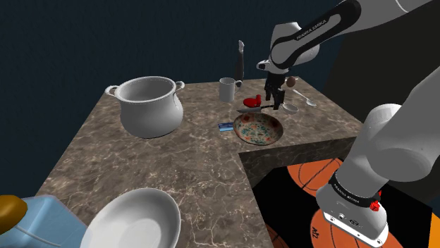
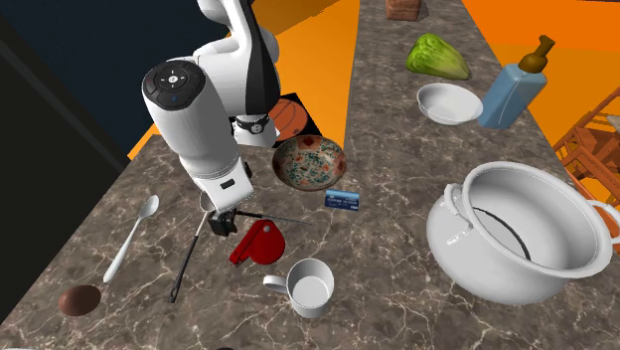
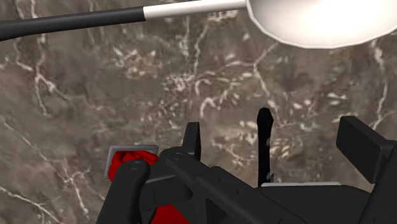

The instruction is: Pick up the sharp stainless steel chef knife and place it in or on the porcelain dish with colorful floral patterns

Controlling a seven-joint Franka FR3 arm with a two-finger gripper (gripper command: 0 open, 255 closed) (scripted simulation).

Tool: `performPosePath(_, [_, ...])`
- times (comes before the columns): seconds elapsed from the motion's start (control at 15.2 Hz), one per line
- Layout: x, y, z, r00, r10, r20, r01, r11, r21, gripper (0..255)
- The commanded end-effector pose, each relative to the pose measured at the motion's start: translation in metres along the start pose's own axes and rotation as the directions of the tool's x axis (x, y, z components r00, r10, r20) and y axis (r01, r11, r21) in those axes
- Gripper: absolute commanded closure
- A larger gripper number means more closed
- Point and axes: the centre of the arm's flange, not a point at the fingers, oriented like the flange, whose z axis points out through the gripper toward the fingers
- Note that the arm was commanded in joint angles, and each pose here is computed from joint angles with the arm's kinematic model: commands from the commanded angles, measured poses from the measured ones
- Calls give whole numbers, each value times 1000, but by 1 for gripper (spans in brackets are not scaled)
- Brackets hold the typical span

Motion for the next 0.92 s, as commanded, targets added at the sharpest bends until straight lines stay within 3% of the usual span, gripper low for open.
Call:
performPosePath(0.0, [0,0,0,1000,0,0,0,1000,0,0])
performPosePath(0.2, [0,0,0,1000,0,0,0,1000,0,0])
performPosePath(0.26, [0,0,0,1000,0,0,0,1000,0,255])
performPosePath(0.86, [0,0,0,1000,0,0,0,1000,0,255])
